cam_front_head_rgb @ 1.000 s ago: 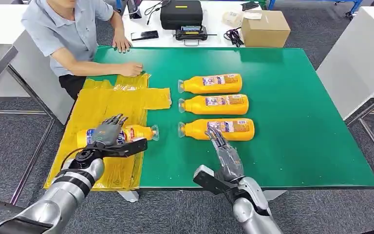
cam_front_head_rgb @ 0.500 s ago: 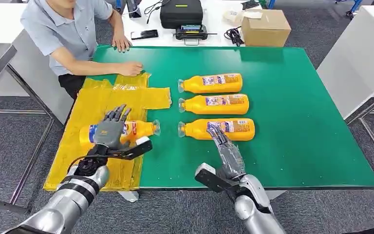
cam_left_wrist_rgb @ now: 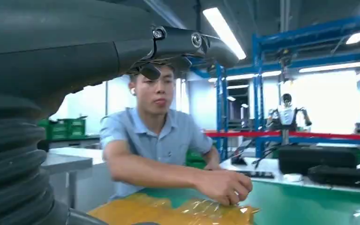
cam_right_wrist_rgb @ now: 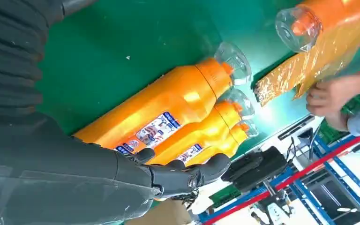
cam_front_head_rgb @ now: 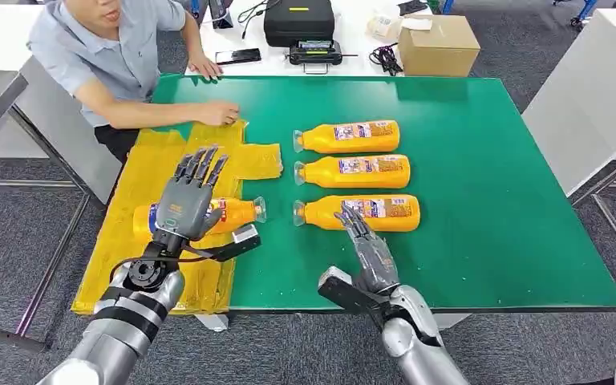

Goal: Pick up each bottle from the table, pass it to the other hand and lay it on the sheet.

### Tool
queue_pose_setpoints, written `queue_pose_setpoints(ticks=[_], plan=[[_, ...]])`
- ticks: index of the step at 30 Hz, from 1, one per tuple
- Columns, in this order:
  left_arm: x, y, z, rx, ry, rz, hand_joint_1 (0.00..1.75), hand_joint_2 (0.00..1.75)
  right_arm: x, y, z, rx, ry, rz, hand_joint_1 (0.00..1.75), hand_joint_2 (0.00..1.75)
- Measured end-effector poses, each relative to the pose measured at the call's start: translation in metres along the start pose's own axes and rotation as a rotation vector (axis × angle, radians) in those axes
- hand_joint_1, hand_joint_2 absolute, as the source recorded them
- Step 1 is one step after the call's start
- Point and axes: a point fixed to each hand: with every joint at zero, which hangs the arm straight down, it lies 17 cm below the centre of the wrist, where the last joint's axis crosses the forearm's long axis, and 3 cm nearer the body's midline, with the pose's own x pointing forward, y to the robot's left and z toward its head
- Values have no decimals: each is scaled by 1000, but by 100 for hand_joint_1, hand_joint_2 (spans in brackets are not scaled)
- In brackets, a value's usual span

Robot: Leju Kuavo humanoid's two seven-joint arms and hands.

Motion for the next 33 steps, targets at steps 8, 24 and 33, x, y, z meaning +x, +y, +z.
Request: queue_pose_setpoints(ticks=[8,24,33], plan=[[45,32,38,141,36,507,0,175,-33,-23,19,-41,83,367,0,175],[88,106,110,289,160,1069,0,175,-103,-80,93,30,239,678,0,175],[101,110,114,287,145,1083,0,175,-115,-86,92,59,286,647,0,175]])
